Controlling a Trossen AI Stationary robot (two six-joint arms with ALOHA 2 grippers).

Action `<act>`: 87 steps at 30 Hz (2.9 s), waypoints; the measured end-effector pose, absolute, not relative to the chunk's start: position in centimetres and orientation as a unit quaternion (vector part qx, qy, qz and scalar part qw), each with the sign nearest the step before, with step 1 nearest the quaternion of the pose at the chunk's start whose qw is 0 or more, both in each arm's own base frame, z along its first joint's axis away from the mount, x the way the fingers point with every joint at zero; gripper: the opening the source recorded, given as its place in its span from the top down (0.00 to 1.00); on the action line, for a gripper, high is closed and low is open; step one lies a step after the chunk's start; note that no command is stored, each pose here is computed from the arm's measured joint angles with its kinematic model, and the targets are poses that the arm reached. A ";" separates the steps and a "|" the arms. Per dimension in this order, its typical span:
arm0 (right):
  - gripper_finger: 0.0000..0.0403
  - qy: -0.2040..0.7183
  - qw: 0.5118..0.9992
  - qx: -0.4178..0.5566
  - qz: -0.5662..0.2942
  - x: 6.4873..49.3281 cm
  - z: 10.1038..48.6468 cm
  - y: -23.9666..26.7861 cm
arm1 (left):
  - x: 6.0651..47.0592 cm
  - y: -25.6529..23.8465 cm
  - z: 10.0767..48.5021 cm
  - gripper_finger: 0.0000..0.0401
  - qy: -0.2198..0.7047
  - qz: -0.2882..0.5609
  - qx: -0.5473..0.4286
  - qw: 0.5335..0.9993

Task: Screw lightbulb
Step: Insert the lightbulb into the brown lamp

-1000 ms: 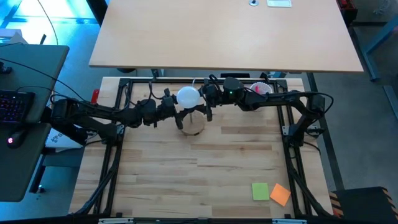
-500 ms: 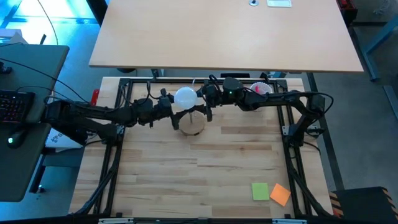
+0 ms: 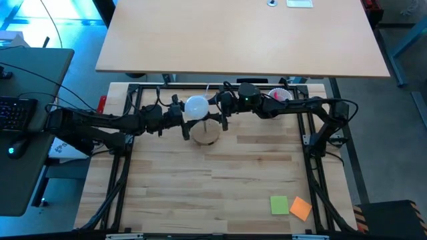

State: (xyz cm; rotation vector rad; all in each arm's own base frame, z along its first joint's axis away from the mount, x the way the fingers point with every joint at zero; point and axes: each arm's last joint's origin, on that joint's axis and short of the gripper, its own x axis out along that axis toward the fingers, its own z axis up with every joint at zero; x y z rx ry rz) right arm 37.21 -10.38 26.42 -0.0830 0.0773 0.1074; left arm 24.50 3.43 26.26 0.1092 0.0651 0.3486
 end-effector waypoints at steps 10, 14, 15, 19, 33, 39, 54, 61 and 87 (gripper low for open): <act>0.43 0.038 0.997 -0.040 0.056 37.0 26.4 -11.0 | 24.7 3.9 26.8 0.56 0.018 0.164 0.048 0.985; 0.43 0.031 0.996 -0.042 0.071 37.0 26.5 -11.0 | 24.8 4.3 26.7 0.59 0.019 0.166 0.034 0.985; 0.43 0.030 0.996 -0.043 0.071 37.0 26.5 -11.0 | 24.8 4.3 26.6 0.59 0.019 0.166 0.031 0.985; 0.46 0.028 0.996 -0.044 0.072 37.0 26.5 -11.0 | 24.9 4.4 26.6 0.60 0.020 0.168 0.027 0.985; 0.68 0.026 0.997 -0.046 0.063 37.3 26.0 -11.1 | 24.7 4.5 26.3 0.61 0.038 0.185 0.021 0.982; 0.68 0.022 0.997 -0.041 0.057 37.2 26.3 -11.4 | 24.0 4.3 25.6 0.61 0.091 0.199 0.020 0.976; 0.68 0.042 0.998 -0.004 0.044 37.2 25.6 -12.2 | 23.2 2.1 25.3 0.64 0.129 0.265 0.034 0.955; 0.68 0.047 0.998 -0.003 0.042 37.2 25.3 -12.4 | 22.0 0.4 28.5 0.69 0.034 0.255 0.067 0.964; 0.68 0.060 0.997 0.012 0.043 37.5 25.0 -11.7 | 24.4 4.7 40.7 0.94 0.147 0.226 0.063 0.961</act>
